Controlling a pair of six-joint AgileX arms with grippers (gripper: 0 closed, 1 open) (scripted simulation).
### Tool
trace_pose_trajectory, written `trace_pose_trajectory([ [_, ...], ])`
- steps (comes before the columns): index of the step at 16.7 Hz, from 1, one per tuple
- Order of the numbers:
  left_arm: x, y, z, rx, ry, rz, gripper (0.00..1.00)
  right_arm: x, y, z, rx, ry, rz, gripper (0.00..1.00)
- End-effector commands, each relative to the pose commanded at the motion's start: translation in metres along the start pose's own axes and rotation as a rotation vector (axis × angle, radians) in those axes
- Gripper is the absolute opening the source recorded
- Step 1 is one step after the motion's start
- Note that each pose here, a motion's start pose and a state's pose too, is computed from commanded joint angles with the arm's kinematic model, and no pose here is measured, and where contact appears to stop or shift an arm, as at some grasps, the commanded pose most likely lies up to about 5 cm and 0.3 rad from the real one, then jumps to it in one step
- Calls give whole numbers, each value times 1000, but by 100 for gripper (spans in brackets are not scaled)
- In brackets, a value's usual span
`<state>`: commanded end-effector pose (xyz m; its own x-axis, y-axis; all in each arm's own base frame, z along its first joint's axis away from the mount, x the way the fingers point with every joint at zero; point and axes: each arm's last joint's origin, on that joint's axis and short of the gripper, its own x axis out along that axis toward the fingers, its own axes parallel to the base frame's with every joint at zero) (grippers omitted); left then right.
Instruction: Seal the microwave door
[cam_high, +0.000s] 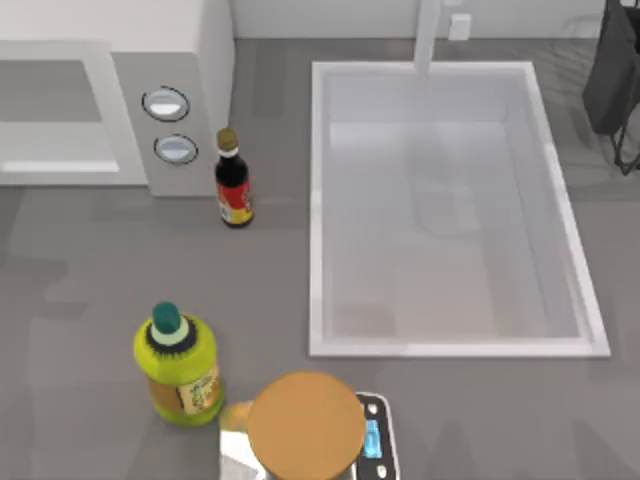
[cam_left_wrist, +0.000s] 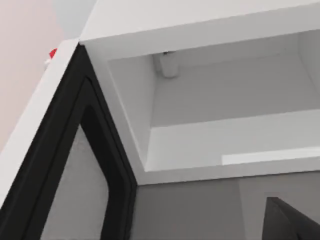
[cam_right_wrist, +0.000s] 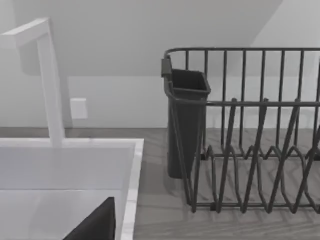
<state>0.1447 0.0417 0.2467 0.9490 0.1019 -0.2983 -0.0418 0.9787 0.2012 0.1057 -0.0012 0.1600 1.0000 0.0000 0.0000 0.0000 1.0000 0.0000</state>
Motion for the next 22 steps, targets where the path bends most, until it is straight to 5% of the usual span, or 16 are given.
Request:
trace_pose_trajectory([
  [6, 52, 106, 29, 21, 322, -50, 0, 0, 0, 0, 0, 0, 0, 100],
  [13, 78, 236, -18, -108, 462, -145, 0, 0, 0, 0, 0, 0, 0, 100],
  [22, 77, 259, -35, -138, 469, -161, 0, 0, 0, 0, 0, 0, 0, 100],
])
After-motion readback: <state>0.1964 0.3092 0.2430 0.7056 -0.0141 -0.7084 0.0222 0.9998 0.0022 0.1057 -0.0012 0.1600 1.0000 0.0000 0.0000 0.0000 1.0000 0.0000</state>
